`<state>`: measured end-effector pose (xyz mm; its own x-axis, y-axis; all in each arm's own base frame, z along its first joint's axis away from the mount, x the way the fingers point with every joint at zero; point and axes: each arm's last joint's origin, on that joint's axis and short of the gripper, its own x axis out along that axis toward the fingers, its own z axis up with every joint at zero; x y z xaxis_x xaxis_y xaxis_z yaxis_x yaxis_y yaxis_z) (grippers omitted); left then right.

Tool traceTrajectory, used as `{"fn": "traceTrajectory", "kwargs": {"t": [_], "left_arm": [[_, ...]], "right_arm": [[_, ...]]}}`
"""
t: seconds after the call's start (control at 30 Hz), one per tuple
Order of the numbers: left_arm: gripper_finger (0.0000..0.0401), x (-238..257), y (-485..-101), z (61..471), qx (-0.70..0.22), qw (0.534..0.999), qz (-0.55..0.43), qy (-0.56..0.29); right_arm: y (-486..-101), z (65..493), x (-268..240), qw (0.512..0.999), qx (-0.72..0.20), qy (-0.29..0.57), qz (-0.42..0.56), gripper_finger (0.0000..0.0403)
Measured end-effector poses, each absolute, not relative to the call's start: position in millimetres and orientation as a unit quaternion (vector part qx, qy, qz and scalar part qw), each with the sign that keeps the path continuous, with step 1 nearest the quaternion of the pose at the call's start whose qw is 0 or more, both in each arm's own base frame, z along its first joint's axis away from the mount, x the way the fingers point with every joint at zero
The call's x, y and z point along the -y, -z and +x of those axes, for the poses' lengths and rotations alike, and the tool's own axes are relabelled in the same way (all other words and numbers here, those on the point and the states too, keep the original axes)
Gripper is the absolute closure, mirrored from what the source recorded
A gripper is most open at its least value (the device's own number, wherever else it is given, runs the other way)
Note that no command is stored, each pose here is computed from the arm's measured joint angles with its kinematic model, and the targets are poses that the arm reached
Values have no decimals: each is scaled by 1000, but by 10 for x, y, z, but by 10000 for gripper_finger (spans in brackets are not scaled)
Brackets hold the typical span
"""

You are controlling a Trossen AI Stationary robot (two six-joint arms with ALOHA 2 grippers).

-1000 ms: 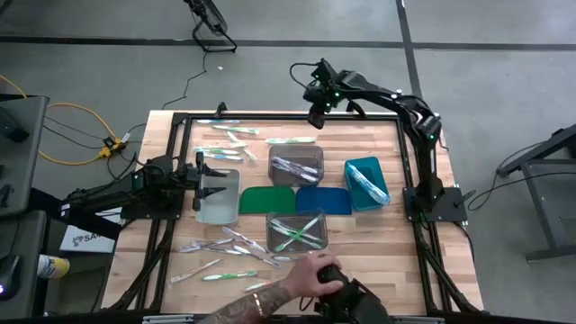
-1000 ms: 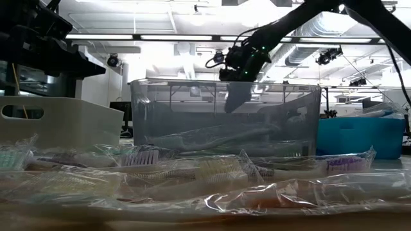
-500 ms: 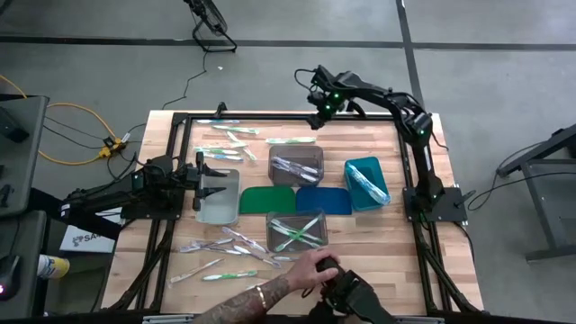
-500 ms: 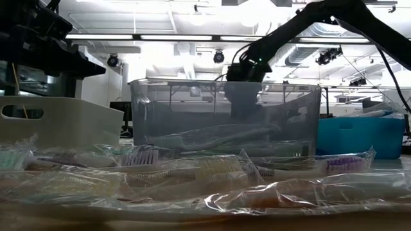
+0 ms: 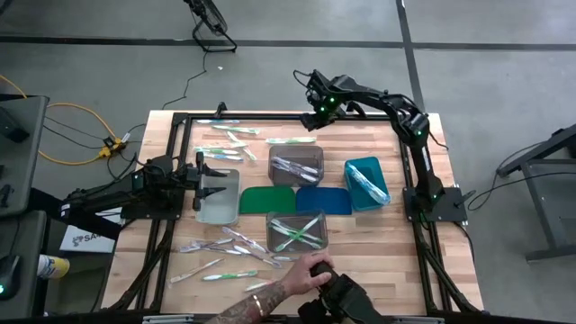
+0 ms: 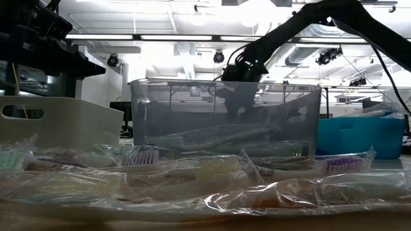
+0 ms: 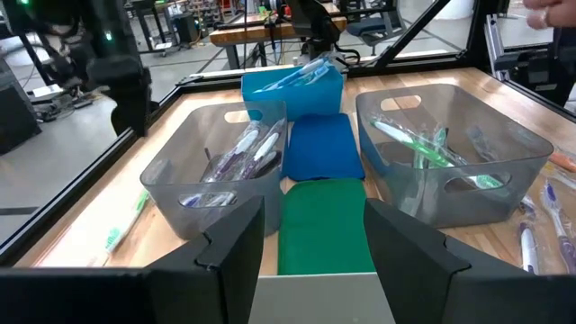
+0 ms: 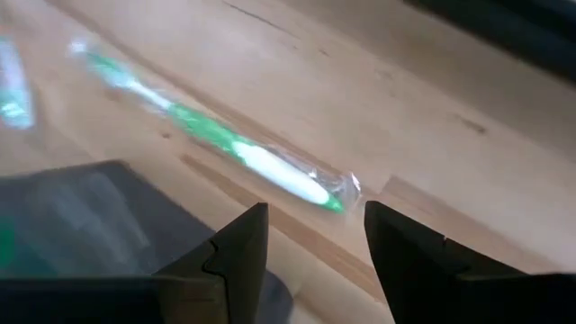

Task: Pick & Place Toothbrushes
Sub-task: Put the green toothbrush into the bottom black bin

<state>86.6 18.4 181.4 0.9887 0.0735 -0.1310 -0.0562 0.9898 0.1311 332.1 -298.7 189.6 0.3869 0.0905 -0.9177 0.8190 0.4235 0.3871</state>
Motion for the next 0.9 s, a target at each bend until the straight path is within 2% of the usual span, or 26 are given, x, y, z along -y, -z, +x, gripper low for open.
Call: {"fn": "traceTrajectory", "kwargs": {"t": [0.1,0.2,0.33,0.47,0.6,0.73,0.9], "left_arm": [[214,-185,-1814,866,-68,995,64,-33],[214,-185,-1814,866,-68,995,64,-33],[214,-184,-1814,866,-68,995,64,-33],[214,-185,-1814,866,-68,995,64,-33],[214,-184,-1814,866,-68,995,64,-33],[214,-185,-1814,866,-68,995,64,-33],[214,-185,-1814,866,-68,995,64,-33]], "right_arm": [[-1847,3345,2960,667,-487,283,487,224],[-1844,3367,2942,667,-489,302,474,224],[-1834,3397,2906,694,-525,313,382,224],[-1826,3411,2847,741,-603,217,203,224],[-1810,3431,2816,766,-628,101,88,224],[-1803,3439,2820,779,-626,33,21,224],[-1768,3490,2856,797,-604,15,-2,224]]}}
